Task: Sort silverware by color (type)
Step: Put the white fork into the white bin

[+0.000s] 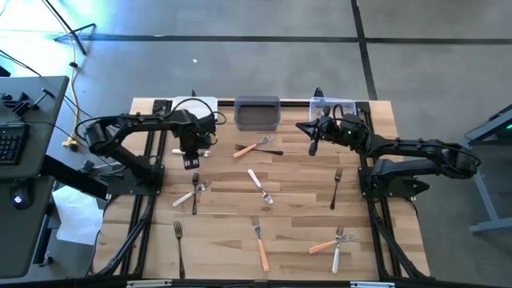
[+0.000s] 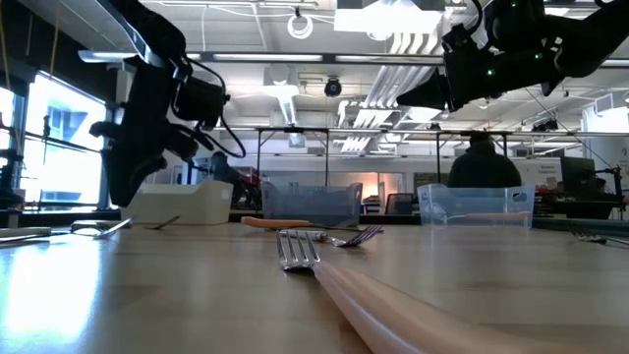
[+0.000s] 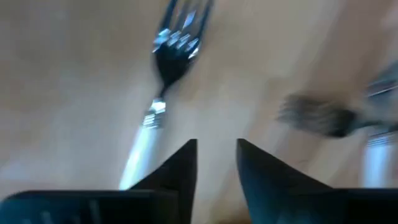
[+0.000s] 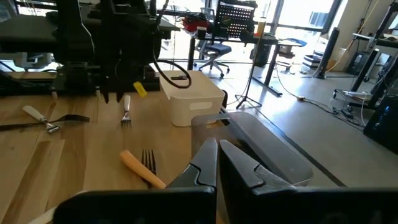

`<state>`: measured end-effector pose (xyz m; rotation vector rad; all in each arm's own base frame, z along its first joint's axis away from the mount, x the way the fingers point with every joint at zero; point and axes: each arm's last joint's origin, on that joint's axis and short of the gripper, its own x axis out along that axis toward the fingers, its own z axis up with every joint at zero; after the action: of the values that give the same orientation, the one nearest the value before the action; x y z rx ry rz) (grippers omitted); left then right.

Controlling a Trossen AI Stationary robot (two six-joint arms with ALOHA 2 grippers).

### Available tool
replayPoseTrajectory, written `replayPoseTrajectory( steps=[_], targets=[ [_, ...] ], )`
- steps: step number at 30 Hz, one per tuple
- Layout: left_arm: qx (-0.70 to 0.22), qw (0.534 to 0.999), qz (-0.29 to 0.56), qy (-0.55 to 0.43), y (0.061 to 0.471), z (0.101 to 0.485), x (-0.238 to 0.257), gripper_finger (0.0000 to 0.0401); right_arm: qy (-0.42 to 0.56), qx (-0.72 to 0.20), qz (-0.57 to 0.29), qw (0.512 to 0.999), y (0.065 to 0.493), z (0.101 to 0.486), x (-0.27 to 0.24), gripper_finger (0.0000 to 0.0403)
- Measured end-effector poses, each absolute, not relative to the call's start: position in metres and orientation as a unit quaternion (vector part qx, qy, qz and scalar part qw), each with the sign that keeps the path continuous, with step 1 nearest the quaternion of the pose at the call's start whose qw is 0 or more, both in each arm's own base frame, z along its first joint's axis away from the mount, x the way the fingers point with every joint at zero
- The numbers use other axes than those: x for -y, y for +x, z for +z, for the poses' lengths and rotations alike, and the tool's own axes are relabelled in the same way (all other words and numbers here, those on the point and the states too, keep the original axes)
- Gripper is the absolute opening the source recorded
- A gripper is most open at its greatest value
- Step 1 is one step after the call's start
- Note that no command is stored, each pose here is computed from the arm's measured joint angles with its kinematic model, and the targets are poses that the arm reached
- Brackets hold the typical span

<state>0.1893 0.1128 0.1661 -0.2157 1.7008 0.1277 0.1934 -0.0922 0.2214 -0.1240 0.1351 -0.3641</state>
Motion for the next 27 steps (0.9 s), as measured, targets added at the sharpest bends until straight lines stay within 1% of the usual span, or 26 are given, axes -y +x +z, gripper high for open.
replayPoseTrajectory(
  steps=[2,4,8,12,18,22,27],
  targets=[
    [-0.76,0.645,0.053,-0.065,0.191,0.162,-0.115,0.0144,-0.062,-0.067,-0.181,0.979,0.193,0.221,0.092,0.0],
    [-0.756,0.65,0.05,-0.054,0.194,0.159,-0.118,0.016,-0.063,-0.067,-0.181,0.979,0.193,0.221,0.092,0.0],
    [-0.746,0.663,0.049,-0.044,0.197,0.156,-0.123,0.0171,-0.063,-0.068,-0.181,0.979,0.193,0.221,0.092,0.0],
    [-0.739,0.669,0.05,-0.057,0.195,0.155,-0.128,0.0168,-0.062,-0.068,-0.181,0.979,0.193,0.221,0.092,0.0],
    [-0.728,0.678,0.048,-0.087,0.191,0.155,-0.134,0.0148,-0.063,-0.068,-0.181,0.979,0.193,0.221,0.092,0.0],
    [-0.72,0.687,0.049,-0.079,0.191,0.155,-0.138,0.0135,-0.063,-0.068,-0.18,0.979,0.193,0.221,0.092,0.0],
    [-0.714,0.695,0.051,-0.071,0.192,0.155,-0.14,0.0132,-0.063,-0.068,-0.181,0.979,0.193,0.221,0.092,0.0]
  ],
)
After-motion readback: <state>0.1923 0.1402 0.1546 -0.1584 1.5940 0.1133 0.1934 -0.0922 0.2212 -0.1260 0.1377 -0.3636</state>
